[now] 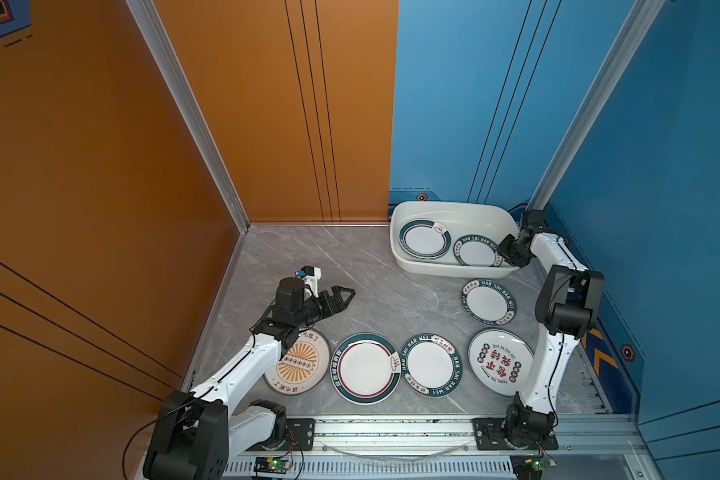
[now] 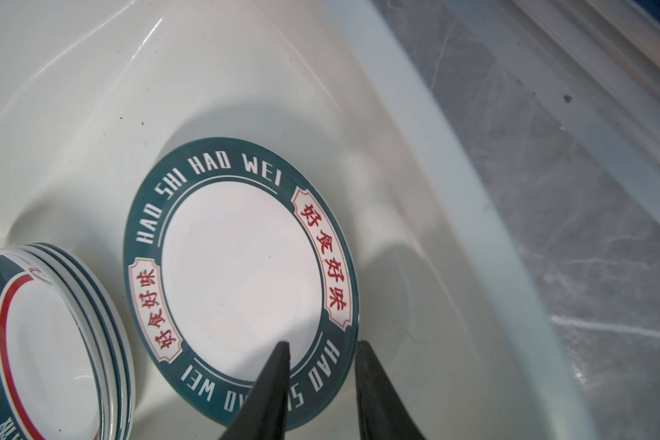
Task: Place the plates into the plastic bin on the countertop
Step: 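Lower the red-lettered plate flat into the bin and open the right gripper, then raise the right gripper from the bin while the left gripper reaches toward the nearest plate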
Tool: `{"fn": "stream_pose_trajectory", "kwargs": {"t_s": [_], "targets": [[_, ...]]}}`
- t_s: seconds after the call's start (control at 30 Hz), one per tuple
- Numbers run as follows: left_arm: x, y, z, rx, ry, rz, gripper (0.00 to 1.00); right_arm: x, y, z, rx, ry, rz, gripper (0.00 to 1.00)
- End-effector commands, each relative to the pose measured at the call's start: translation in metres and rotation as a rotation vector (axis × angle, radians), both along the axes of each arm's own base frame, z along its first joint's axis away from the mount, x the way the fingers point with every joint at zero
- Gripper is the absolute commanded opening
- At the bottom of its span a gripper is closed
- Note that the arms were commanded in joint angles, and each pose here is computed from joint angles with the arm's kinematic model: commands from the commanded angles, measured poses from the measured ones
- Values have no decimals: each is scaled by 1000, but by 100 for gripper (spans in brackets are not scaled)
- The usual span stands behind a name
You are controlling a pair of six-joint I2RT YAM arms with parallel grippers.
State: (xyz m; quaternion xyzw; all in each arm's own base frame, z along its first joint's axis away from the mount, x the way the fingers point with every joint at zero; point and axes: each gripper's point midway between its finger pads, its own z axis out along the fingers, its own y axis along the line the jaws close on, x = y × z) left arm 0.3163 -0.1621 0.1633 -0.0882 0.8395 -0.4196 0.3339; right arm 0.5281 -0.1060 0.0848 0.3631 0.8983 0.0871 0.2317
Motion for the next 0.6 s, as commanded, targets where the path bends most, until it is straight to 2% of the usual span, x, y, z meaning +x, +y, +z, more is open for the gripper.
{"fn": "stream_pose_trajectory", "kwargs": {"t_s": [0.0,0.1,0.23,0.57], "targets": [[-6,-2,-1,12,-10,-28,98,-7,-7,30,-76,-17,4,33],[-8,-11,1,15,-13,-52,99,-7,-1,50,-111,-49,24,33],[-12,-28,3,32,-20,-81,100,-11,20,100,-154,-153,66,34],[-23,-97,6,89,-33,-207,99,-56,98,141,-194,-288,233,38]]}}
